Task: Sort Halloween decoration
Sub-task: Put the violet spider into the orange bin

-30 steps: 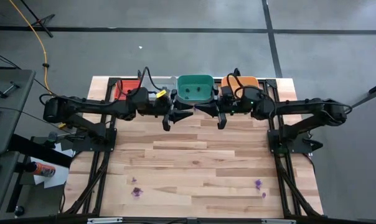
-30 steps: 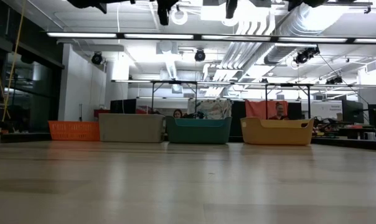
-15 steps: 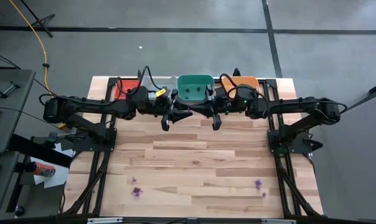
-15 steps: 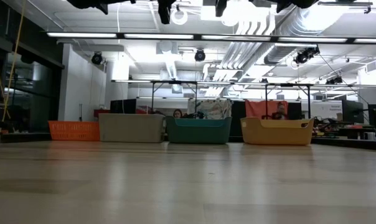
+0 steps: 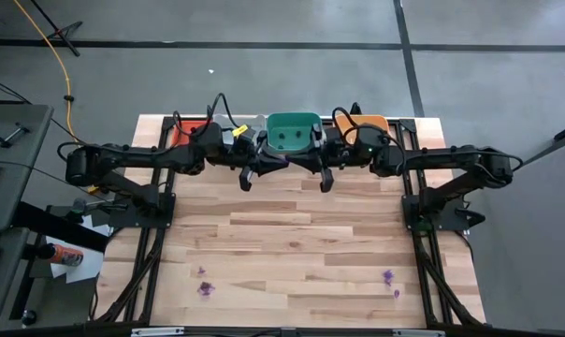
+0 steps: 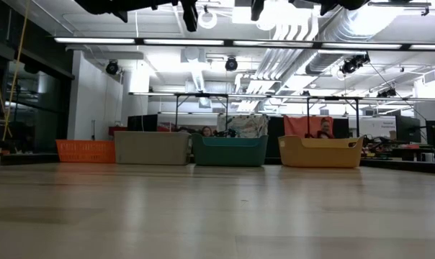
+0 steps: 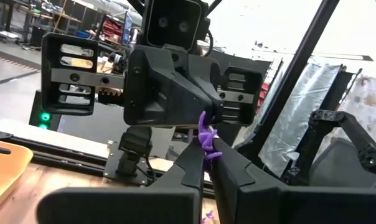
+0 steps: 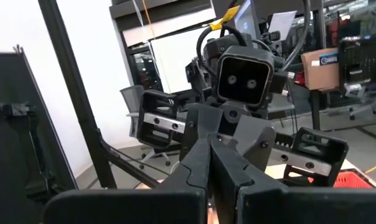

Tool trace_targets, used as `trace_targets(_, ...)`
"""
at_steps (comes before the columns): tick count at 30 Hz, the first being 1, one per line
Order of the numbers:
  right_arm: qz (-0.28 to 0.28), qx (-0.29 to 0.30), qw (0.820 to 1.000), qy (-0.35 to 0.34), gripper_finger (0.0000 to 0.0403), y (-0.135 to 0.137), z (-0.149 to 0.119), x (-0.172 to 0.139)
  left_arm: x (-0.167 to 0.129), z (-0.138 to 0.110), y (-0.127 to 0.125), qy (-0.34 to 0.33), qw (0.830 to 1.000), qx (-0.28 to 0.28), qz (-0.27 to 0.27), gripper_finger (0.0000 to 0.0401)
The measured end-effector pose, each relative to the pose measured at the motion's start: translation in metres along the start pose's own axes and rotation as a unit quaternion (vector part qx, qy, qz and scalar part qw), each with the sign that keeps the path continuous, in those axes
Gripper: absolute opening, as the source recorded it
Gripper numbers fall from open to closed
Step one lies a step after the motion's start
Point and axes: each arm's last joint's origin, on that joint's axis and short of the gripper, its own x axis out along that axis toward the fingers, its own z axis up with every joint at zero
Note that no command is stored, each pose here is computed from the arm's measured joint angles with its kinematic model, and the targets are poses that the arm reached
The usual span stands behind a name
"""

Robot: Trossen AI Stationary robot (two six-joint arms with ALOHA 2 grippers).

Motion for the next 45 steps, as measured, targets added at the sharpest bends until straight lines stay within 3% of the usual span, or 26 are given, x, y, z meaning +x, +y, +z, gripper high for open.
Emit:
trace_targets(7, -0.013, 0.073, 0.997, 0.005, 0.0026, -0.007, 0.000, -0.002, -0.001, 0.000, 0.002, 0.000, 1.000, -0.006, 0.008, 0.0002)
trace_targets(16, -0.042, 0.053, 0.998, 0.001, 0.0176, -0.012, 0.006, -0.008, -0.005, -0.004, 0.011, 0.032, 0.998, -0.030, 0.036, 0.0001)
trace_targets(20, -0.066, 0.050, 0.997, 0.008, 0.0211, -0.016, 0.017, -0.023, -0.017, 0.002, 0.016, 0.050, 0.995, -0.010, 0.084, 0.0001)
trace_targets(26, -0.099, 0.056, 0.993, 0.031, 0.0217, -0.020, 0.028, -0.042, -0.045, 0.020, 0.007, 0.056, 0.986, 0.052, 0.149, 0.0000)
trace_targets(34, -0.104, 0.057, 0.992, 0.032, 0.0216, -0.020, 0.030, -0.045, -0.060, 0.036, -0.017, 0.021, 0.986, 0.080, 0.142, 0.0000)
trace_targets(45, -0.115, 0.060, 0.991, 0.036, 0.0216, -0.021, 0.029, -0.046, -0.061, 0.036, -0.021, 0.017, 0.987, 0.077, 0.140, 0.0000)
